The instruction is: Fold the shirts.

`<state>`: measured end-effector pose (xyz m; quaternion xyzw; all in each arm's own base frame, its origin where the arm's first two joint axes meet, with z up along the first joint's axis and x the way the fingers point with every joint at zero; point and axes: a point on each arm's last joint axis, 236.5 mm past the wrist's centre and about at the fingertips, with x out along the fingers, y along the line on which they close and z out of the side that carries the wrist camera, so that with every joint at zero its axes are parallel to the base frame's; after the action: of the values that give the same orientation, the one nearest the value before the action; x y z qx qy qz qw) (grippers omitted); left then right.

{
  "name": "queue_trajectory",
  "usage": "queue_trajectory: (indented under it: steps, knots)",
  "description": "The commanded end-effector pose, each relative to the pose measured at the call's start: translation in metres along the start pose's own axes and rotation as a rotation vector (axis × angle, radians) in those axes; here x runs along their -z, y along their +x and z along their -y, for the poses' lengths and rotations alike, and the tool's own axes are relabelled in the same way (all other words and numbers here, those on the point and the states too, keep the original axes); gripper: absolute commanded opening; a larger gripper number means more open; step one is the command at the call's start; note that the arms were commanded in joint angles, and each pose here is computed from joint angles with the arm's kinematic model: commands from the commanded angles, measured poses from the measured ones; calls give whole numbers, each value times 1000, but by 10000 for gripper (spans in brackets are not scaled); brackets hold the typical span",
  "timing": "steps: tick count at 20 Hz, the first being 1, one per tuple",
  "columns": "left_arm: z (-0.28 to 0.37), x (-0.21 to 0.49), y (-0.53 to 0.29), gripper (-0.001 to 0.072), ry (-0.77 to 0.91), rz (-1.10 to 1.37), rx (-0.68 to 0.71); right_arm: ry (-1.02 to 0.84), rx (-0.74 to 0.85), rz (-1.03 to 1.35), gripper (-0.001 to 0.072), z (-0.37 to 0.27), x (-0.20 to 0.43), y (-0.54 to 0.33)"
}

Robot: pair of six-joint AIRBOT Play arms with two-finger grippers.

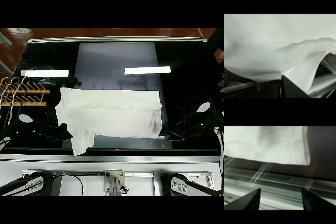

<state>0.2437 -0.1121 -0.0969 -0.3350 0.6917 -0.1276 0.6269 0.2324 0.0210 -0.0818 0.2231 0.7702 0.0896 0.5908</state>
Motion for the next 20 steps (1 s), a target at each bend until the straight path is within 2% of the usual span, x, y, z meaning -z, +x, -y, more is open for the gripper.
queue_trajectory:
  steps: [1, 5, 10, 12, 13, 14, 15, 17, 20]
  knots:
    - [10, 0, -11, 31, 63, 30, 11, 58, 31, 26, 639, 13, -9, 11]
    - [19, -2, -21, 32, 97, 72, 16, 98, 15, 96, 639, 13, -30, 15]
    - [24, -2, -27, 32, 116, 97, 19, 111, 34, 66, 637, 16, -35, 33]
    - [25, 0, -27, 32, 119, 87, 23, 102, 51, 75, 495, 12, -40, 40]
    - [27, -1, -29, 32, 123, 86, 25, 107, 56, 100, 495, 10, -46, 40]
    - [29, -1, -31, 32, 129, 85, 27, 107, 50, 109, 374, 6, -48, 41]
    - [32, -4, -33, 31, 138, 91, 29, 105, 51, 108, 175, 6, -48, 41]
    - [39, -12, -41, 32, 158, 114, 31, 91, 49, 86, 75, 5, -43, 41]
    - [55, -29, -62, 32, 266, 161, 17, -32, 43, 88, 74, -5, -43, 24]
